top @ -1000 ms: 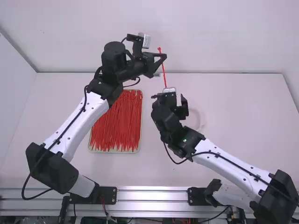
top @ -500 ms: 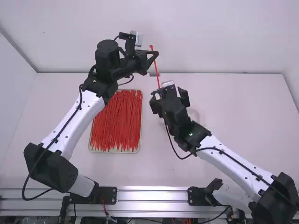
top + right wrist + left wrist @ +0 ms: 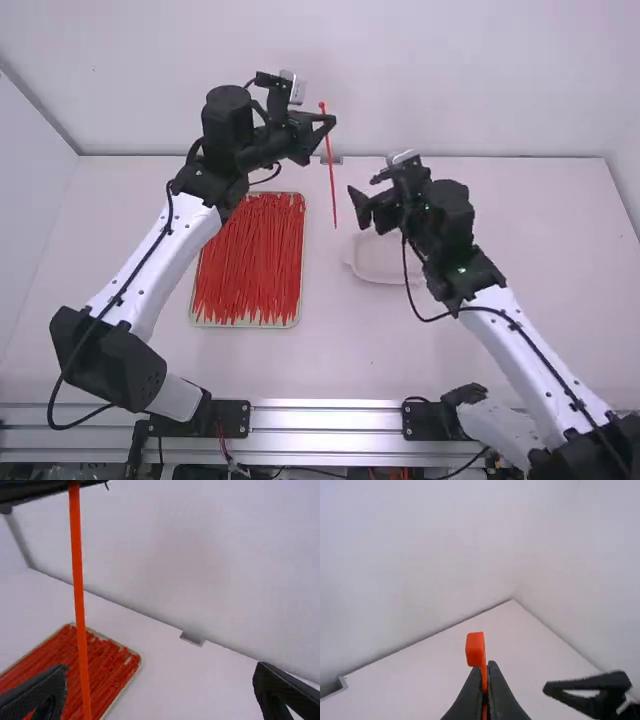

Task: Fasten the cable tie

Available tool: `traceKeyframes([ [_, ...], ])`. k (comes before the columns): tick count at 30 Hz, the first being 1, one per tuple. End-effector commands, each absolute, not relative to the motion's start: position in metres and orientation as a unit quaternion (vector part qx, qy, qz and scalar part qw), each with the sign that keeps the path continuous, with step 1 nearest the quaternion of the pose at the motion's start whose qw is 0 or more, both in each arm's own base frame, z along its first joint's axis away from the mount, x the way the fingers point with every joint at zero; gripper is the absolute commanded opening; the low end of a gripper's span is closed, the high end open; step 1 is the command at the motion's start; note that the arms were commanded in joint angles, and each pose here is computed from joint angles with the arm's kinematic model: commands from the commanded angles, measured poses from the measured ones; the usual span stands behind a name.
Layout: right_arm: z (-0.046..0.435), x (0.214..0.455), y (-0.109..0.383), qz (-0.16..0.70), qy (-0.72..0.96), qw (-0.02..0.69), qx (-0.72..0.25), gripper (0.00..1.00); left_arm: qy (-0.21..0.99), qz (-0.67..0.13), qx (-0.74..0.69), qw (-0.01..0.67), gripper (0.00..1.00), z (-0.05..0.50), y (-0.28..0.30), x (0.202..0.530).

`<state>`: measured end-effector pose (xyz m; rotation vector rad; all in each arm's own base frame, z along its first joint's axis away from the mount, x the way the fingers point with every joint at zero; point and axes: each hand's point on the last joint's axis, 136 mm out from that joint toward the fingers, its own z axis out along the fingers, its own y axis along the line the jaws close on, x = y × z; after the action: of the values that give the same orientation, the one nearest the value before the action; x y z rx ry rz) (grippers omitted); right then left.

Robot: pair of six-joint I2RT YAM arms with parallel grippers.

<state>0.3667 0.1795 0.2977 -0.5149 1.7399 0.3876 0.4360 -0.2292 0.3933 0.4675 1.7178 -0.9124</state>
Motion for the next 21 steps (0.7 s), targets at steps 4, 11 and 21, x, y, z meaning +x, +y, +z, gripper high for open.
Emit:
traceKeyframes([
  [4, 0.336, 0.338, 0.193, 0.318, 0.673, 0.590, -0.312, 0.99, 0.669, -0.408, 0.305, 0.542, 0.02, 0.409, -0.246, 0.409],
  [11, 0.349, 0.309, 0.188, 0.419, 0.582, 0.564, -0.411, 0.99, 0.606, -0.449, 0.388, 0.528, 0.02, 0.420, -0.259, 0.378],
  [21, 0.360, 0.329, 0.177, 0.476, 0.556, 0.558, -0.391, 0.99, 0.555, -0.485, 0.440, 0.513, 0.02, 0.431, -0.265, 0.352],
])
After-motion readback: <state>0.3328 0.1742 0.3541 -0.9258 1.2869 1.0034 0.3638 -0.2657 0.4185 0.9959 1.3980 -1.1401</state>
